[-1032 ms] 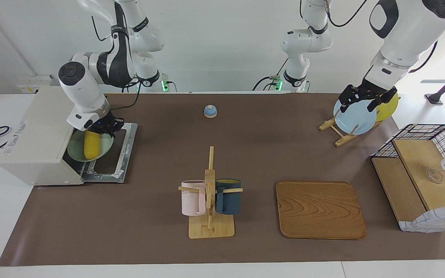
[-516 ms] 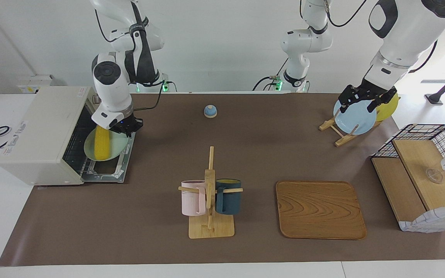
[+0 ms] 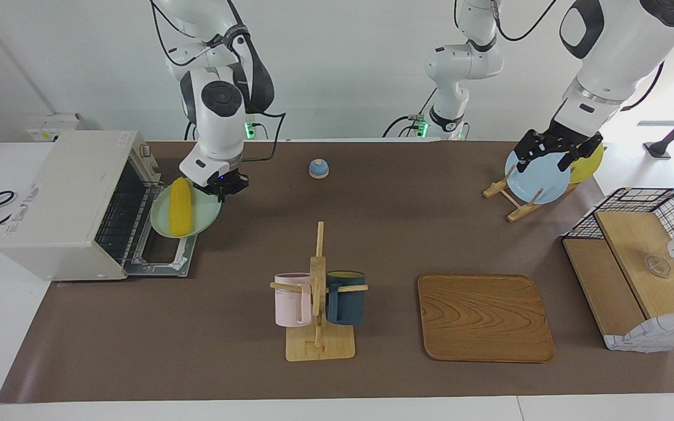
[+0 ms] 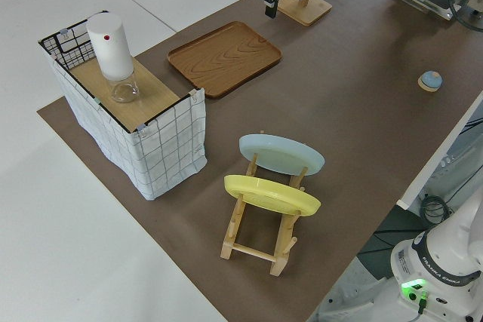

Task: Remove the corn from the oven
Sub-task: 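Pull the plate with corn out of the oven with the right gripper, then lower the plate onto the table center and open the right gripper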

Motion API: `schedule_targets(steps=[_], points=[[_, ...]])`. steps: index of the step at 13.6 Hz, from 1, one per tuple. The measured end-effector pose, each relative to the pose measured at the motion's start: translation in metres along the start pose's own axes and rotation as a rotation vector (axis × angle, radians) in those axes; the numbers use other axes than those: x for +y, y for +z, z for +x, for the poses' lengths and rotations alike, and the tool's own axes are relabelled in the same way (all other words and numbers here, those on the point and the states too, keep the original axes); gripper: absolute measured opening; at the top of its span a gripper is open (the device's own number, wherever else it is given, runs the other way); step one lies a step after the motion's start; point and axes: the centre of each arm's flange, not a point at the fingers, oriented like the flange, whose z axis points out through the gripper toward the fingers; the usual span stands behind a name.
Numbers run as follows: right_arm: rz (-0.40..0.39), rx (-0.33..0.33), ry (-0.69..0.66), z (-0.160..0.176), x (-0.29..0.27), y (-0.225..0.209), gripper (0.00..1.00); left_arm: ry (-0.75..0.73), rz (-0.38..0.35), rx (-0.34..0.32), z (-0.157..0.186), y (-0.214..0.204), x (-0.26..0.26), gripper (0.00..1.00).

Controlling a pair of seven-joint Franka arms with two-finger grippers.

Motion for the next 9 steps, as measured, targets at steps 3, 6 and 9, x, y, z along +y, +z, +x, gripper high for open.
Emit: schedule_targets(steps=[3,6,9], points=[[-0.009,0.009,0.056,0.015,-0.058,-0.024,0.03,-0.006,0.000,0.001,0.000,0.008,-0.004,1.00],[-0.031,-0.012,0.116,0.029,-0.116,-0.042,0.03,-0.006,0.001,0.007,-0.002,0.015,-0.004,1.00],[-0.061,-0.020,0.212,0.051,-0.197,-0.048,0.03,-0.007,0.001,0.010,-0.004,0.024,-0.004,1.00]])
